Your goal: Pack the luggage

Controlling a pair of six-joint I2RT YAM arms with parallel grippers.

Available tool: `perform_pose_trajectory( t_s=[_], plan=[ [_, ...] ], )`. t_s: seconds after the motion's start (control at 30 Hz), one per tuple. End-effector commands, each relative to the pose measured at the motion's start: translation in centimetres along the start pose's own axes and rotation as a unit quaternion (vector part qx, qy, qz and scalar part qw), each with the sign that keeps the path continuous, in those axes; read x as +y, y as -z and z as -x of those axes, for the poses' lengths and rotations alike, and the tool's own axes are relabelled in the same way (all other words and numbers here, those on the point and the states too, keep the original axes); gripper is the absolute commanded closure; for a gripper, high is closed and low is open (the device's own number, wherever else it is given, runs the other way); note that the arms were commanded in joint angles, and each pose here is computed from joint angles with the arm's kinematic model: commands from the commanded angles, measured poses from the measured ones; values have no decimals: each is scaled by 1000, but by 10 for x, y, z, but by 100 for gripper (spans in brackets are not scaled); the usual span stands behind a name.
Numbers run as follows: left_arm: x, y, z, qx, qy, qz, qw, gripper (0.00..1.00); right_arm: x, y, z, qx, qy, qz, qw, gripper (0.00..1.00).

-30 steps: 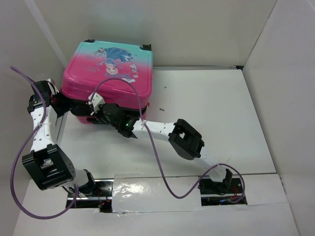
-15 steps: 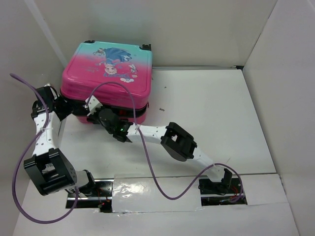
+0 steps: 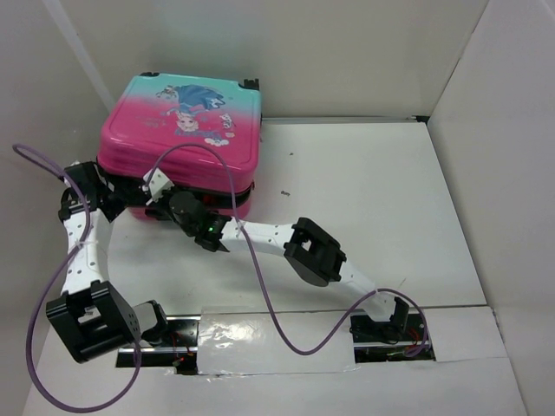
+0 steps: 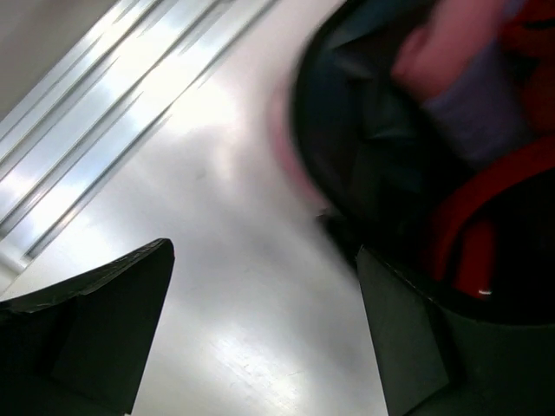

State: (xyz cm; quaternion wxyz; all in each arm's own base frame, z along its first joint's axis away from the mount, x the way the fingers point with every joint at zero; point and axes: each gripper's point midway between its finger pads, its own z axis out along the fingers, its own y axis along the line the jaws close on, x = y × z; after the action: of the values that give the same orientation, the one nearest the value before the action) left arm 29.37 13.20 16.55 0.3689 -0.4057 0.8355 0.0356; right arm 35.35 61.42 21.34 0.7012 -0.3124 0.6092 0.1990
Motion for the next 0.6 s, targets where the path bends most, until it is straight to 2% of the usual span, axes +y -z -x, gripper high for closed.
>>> perform_pose_trajectory(
  t_s=[0.0, 0.2, 0.3, 0.37, 0.43, 0.57],
  plan=[
    [43, 16, 5, -38, 70, 94, 992, 0, -116, 7, 166, -192, -84, -136, 968, 100],
    [48, 9, -11, 2, 53, 108, 993, 0, -136, 5, 176, -207, -85, -148, 963, 100],
    [54, 13, -12, -9, 75, 124, 989, 0, -138, 6, 185, -209, -83, -132, 965, 100],
    [52, 18, -8, -20, 90, 119, 989, 0, -127, 2, 180, -188, -71, -102, 974, 100],
    [52, 26, -2, -42, 114, 119, 985, 0, -97, 6, 172, -161, -64, -51, 984, 100],
    [53, 51, 16, -79, 143, 126, 978, 0, -38, 40, 170, -128, -80, 57, 987, 100]
  ],
)
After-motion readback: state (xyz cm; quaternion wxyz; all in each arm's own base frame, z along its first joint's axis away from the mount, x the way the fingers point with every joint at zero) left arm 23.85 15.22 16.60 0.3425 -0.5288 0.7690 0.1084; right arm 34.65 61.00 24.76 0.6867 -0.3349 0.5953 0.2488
